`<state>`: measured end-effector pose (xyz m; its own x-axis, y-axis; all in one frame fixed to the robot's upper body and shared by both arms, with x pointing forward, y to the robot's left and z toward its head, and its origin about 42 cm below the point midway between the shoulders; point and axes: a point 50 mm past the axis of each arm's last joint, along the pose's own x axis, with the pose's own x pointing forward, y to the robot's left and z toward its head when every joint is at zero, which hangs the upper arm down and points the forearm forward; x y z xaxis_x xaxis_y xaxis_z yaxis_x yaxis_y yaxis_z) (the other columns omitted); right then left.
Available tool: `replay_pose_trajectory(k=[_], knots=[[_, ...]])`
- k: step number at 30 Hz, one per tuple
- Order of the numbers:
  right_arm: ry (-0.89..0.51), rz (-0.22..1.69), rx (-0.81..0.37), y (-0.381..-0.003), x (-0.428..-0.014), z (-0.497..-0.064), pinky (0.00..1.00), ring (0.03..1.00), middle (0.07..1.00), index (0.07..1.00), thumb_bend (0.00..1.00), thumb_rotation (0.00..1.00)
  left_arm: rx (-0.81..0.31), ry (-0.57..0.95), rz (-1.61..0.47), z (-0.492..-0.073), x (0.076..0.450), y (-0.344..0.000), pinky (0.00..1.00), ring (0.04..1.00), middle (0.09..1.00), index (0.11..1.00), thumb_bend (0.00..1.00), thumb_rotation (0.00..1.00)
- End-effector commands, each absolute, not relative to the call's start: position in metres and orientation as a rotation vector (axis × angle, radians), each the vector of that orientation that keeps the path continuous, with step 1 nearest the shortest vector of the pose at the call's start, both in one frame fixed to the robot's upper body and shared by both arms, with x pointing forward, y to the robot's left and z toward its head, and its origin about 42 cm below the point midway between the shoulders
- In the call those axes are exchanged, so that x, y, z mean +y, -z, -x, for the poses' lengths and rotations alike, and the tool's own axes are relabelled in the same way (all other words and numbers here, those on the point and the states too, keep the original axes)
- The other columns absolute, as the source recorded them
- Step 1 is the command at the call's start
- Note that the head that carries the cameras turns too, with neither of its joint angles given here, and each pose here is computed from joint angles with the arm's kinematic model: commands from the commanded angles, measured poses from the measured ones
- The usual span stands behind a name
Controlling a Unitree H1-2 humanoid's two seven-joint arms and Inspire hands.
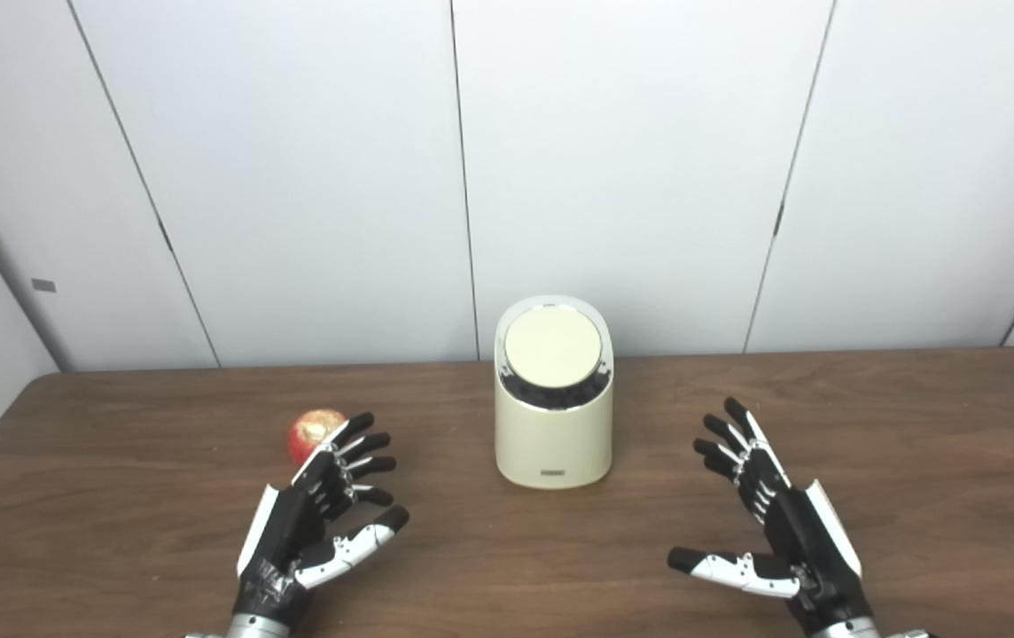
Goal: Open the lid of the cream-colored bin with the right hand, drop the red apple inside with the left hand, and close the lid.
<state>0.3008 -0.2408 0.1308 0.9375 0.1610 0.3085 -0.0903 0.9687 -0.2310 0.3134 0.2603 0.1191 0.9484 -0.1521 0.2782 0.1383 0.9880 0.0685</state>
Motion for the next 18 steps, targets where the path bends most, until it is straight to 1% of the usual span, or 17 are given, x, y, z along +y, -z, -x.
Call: replay_pose_trajectory(k=[1, 3, 5, 10, 11, 13, 16, 18], knots=[[-0.12, 0.198, -0.314, -0.12, -0.241, -0.292, 0.86, 0.864, 0.93, 1.0, 0.79, 0.21, -0.27, 0.139, -0.021, -0.308, 0.256, -0.107, 0.59, 0.754, 0.821, 0.879, 0.64, 0.1], [-0.118, 0.185, -0.315, -0.123, -0.239, -0.291, 0.85, 0.864, 0.932, 1.0, 0.79, 0.19, -0.274, 0.134, -0.014, -0.308, 0.256, -0.106, 0.58, 0.747, 0.813, 0.855, 0.64, 0.08], [-0.11, 0.181, -0.32, -0.126, -0.237, -0.289, 0.84, 0.858, 0.93, 0.991, 0.78, 0.18, -0.274, 0.125, -0.014, -0.308, 0.256, -0.107, 0.56, 0.714, 0.784, 0.824, 0.65, 0.07], [-0.102, 0.181, -0.319, -0.131, -0.234, -0.288, 0.82, 0.847, 0.932, 0.962, 0.77, 0.15, -0.28, 0.113, -0.02, -0.308, 0.255, -0.107, 0.53, 0.676, 0.747, 0.778, 0.66, 0.09], [-0.104, 0.181, -0.32, -0.131, -0.234, -0.288, 0.81, 0.843, 0.936, 0.96, 0.77, 0.15, -0.282, 0.111, -0.018, -0.308, 0.255, -0.106, 0.52, 0.665, 0.738, 0.751, 0.66, 0.08], [-0.106, 0.178, -0.322, -0.132, -0.234, -0.289, 0.81, 0.841, 0.94, 0.962, 0.76, 0.14, -0.286, 0.11, -0.014, -0.309, 0.254, -0.105, 0.5, 0.655, 0.731, 0.732, 0.66, 0.07], [-0.1, 0.168, -0.332, -0.135, -0.232, -0.292, 0.81, 0.836, 0.933, 0.959, 0.75, 0.16, -0.29, 0.117, -0.008, -0.312, 0.252, -0.104, 0.48, 0.645, 0.727, 0.723, 0.65, 0.08], [-0.091, 0.156, -0.348, -0.141, -0.227, -0.297, 0.79, 0.833, 0.923, 0.951, 0.75, 0.2, -0.285, 0.123, 0.001, -0.314, 0.251, -0.103, 0.49, 0.649, 0.73, 0.723, 0.66, 0.09]])
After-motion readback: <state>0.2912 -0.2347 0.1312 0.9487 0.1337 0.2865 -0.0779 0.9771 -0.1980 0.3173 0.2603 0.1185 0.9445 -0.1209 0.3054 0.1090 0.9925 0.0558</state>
